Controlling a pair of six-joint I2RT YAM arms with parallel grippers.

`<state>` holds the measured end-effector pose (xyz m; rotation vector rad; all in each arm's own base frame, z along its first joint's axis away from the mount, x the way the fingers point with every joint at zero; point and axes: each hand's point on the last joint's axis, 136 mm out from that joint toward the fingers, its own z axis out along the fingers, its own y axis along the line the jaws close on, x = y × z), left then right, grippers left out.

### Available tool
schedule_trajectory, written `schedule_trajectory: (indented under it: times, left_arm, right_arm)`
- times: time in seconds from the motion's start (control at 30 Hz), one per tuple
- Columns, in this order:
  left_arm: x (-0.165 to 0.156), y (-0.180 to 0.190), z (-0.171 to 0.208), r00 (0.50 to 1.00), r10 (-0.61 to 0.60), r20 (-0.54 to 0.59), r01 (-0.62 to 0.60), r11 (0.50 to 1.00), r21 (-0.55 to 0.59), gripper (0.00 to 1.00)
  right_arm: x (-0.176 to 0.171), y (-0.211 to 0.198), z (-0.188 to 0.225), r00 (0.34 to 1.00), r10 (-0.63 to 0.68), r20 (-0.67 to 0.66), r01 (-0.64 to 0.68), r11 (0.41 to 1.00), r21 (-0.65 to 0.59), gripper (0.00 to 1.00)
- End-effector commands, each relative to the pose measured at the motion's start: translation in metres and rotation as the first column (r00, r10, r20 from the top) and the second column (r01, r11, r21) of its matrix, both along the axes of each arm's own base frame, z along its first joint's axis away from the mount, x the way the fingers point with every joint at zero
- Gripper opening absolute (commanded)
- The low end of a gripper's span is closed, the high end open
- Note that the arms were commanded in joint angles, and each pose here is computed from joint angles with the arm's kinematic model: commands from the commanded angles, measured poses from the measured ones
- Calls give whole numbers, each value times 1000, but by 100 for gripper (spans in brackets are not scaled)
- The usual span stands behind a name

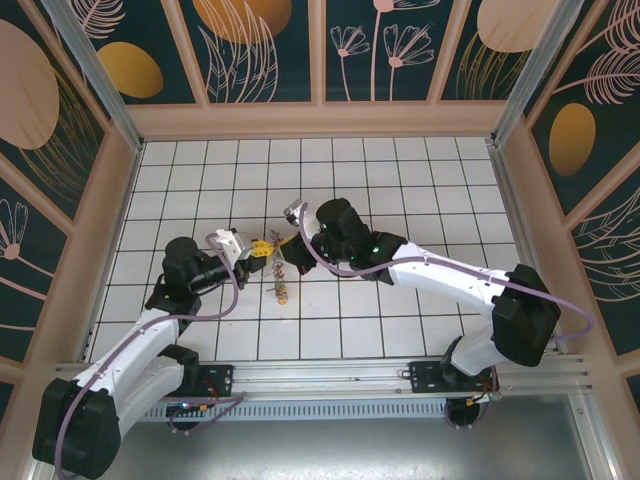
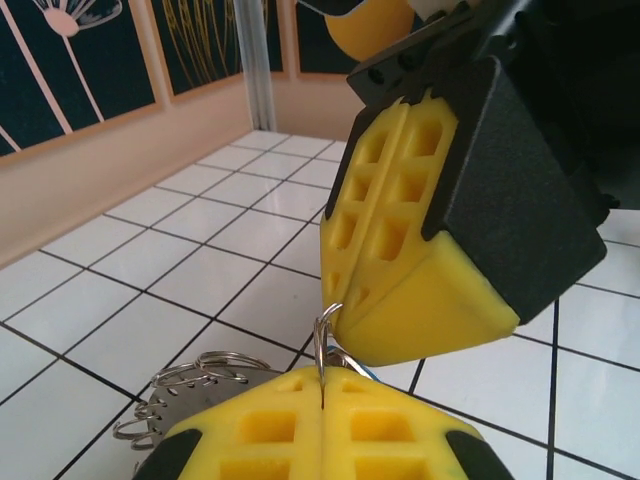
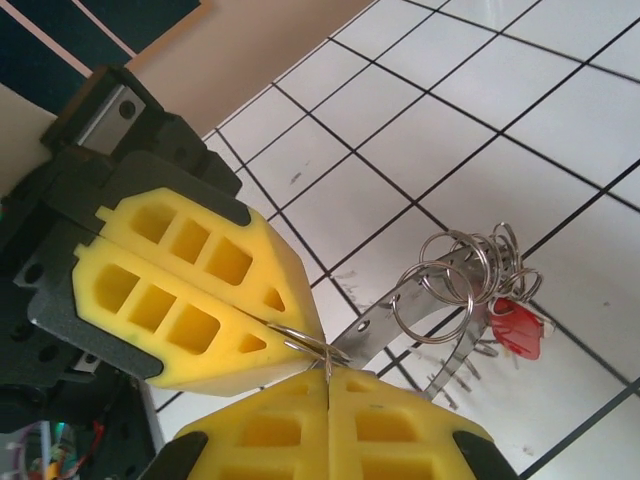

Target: Put the keys on the keyring

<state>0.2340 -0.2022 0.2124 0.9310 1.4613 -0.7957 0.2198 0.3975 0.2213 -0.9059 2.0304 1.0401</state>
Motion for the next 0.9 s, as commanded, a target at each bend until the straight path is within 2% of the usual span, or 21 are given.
schedule_trajectory:
  times: [0.0, 0.2, 0.33, 0.47, 0.6, 0.73, 0.8, 0.87]
  left_arm:
    - [-14, -4, 55, 982, -47, 185, 71, 990, -123, 0]
    - [-23, -3, 64, 968, -62, 245, 94, 988, -121, 0]
    - [-26, -3, 71, 963, -67, 262, 105, 985, -135, 0]
    - [-28, -2, 77, 958, -66, 279, 110, 983, -147, 0]
    - [-30, -3, 78, 957, -76, 282, 121, 982, -146, 0]
    - [-33, -4, 77, 954, -97, 285, 141, 980, -139, 0]
    - [-34, -5, 76, 952, -105, 287, 147, 980, -132, 0]
    - [-36, -6, 73, 949, -123, 290, 162, 980, -116, 0]
  right_arm:
    - [0, 0, 21, 996, 2, -88, 5, 997, 74, 0]
    - [6, -13, 39, 987, 18, -161, 10, 985, 173, 0]
    - [-6, -13, 59, 988, 99, -121, -68, 969, 237, 24]
    - [-7, -21, 68, 991, 116, -59, -101, 971, 217, 28]
    - [-4, -34, 77, 991, 100, 92, -112, 985, 130, 28]
    - [-8, -39, 83, 959, 140, 244, -155, 987, 42, 29]
    - [-21, -39, 84, 900, 219, 377, -231, 973, -16, 29]
    - [-36, -40, 84, 795, 297, 530, -309, 949, -69, 29]
